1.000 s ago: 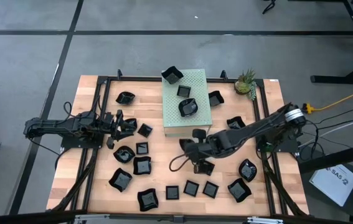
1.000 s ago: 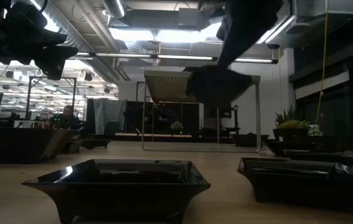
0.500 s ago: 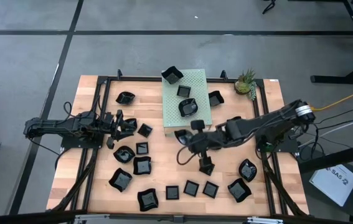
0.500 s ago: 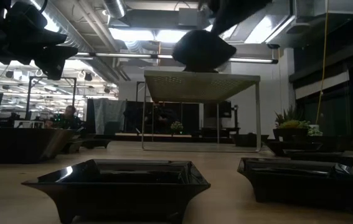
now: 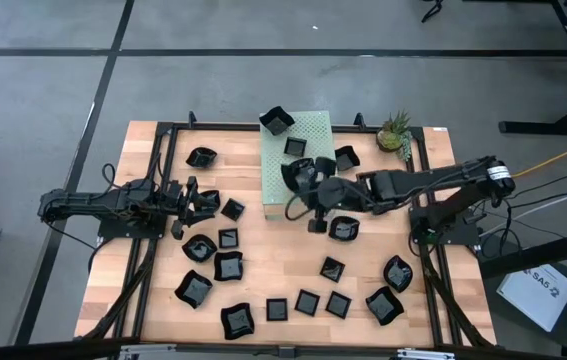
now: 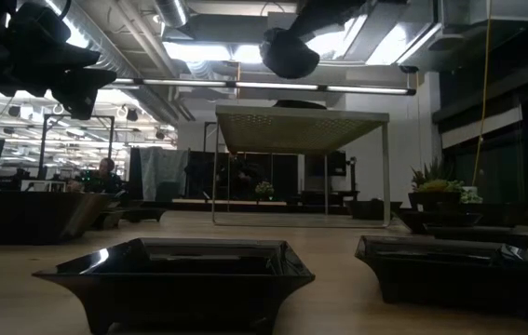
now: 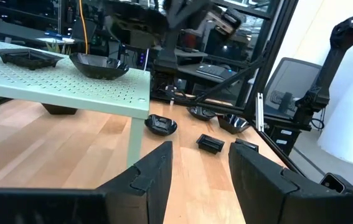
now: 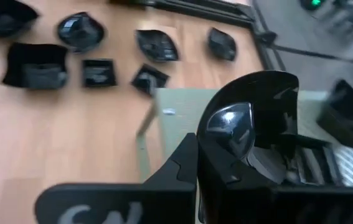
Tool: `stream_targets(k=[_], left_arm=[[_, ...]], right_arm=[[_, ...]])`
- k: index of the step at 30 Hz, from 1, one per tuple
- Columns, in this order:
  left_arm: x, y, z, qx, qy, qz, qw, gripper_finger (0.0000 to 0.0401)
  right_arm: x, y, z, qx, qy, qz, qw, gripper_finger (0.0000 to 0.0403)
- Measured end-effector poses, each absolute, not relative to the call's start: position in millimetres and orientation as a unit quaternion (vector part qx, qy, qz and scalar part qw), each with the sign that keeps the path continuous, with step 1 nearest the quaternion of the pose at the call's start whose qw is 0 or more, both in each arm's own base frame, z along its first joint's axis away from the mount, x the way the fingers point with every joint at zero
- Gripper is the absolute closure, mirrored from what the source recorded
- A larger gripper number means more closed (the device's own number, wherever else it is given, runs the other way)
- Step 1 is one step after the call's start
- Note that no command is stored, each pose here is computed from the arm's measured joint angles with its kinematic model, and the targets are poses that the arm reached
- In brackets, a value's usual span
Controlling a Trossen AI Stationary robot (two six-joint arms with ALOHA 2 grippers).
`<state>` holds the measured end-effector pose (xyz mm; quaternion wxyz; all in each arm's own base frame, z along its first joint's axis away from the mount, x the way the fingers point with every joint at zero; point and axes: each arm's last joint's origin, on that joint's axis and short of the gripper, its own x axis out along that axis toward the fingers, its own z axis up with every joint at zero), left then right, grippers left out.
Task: Pick & Place Mini shaped plates
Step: Stack the black leaf shaped plate on top of the black leaf shape plates on the shelf
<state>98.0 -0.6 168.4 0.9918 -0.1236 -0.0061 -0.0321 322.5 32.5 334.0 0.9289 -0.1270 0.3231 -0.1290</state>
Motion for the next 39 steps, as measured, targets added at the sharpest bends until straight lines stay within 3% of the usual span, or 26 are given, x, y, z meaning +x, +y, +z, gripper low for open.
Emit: stream_targets(k=[24, 39], left_arm=[[98, -1, 168, -0.124, -0.006, -0.032, 0.992, 0.0249], [98, -1, 168, -0.124, -0.006, -0.032, 0.992, 0.0249]], right_arm=[[334, -22, 316, -0.037, 0.355, -0.214, 0.909, 0.0397], [335, -27, 315, 0.018, 0.338, -0.241, 0.91, 0.0336]])
